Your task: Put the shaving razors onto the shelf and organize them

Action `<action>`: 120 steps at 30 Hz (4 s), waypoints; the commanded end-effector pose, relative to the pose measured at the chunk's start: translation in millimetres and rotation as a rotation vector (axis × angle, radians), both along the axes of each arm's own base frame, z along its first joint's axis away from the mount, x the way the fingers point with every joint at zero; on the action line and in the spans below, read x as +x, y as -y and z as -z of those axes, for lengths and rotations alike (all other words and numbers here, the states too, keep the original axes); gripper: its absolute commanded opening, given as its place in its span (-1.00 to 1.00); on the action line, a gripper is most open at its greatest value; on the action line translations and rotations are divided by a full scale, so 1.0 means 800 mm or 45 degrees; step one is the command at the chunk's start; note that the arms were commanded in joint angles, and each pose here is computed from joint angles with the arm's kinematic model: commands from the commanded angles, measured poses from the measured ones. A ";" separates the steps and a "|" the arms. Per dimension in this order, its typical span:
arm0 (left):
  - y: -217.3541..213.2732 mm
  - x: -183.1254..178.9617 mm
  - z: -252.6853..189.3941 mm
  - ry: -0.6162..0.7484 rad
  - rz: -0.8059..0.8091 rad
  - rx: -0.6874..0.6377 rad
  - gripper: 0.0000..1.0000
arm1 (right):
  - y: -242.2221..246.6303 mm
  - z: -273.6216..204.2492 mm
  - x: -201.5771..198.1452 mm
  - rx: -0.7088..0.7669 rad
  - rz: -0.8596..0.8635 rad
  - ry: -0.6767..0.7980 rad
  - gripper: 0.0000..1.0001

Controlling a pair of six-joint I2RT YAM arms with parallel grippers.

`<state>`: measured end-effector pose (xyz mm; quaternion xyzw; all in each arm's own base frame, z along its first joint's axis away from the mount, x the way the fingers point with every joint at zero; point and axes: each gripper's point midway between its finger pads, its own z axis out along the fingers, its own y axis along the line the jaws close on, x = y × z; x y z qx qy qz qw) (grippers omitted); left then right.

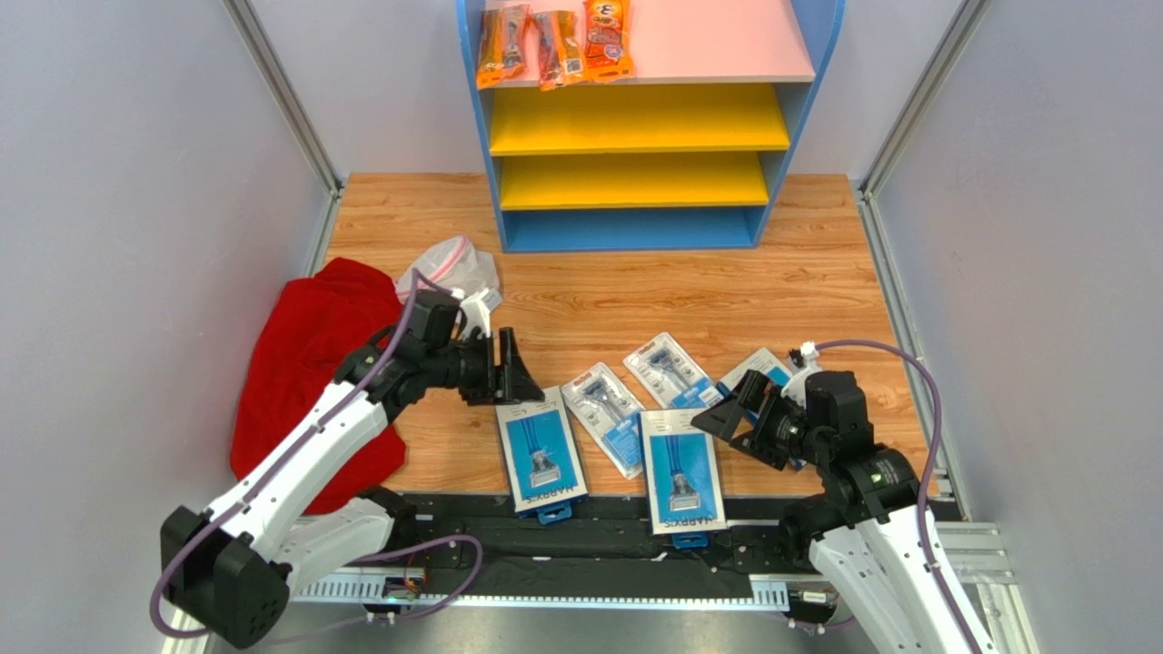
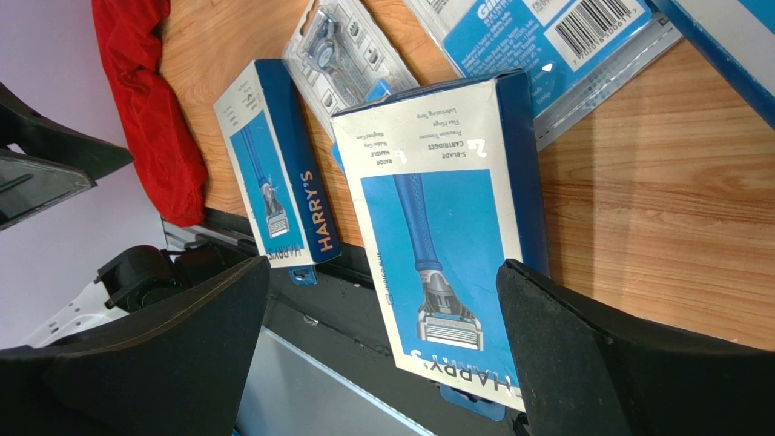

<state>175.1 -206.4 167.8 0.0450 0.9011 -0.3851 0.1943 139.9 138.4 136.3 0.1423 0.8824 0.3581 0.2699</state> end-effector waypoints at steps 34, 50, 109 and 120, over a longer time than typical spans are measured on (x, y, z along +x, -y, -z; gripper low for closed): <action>0.254 -0.042 0.124 -0.297 0.397 0.111 0.25 | -0.015 0.132 -0.033 0.153 0.058 -0.312 1.00; 0.275 -0.038 0.094 -0.206 0.397 -0.077 0.25 | -0.050 0.068 -0.026 0.463 -0.107 -0.072 0.59; 0.132 -0.075 -0.059 0.191 0.497 -0.499 0.37 | -0.179 -0.148 -0.048 0.706 -1.022 0.402 -1.00; 0.127 -0.075 -0.038 0.203 0.475 -0.489 0.36 | -0.176 -0.165 -0.062 0.731 -1.043 0.449 -1.00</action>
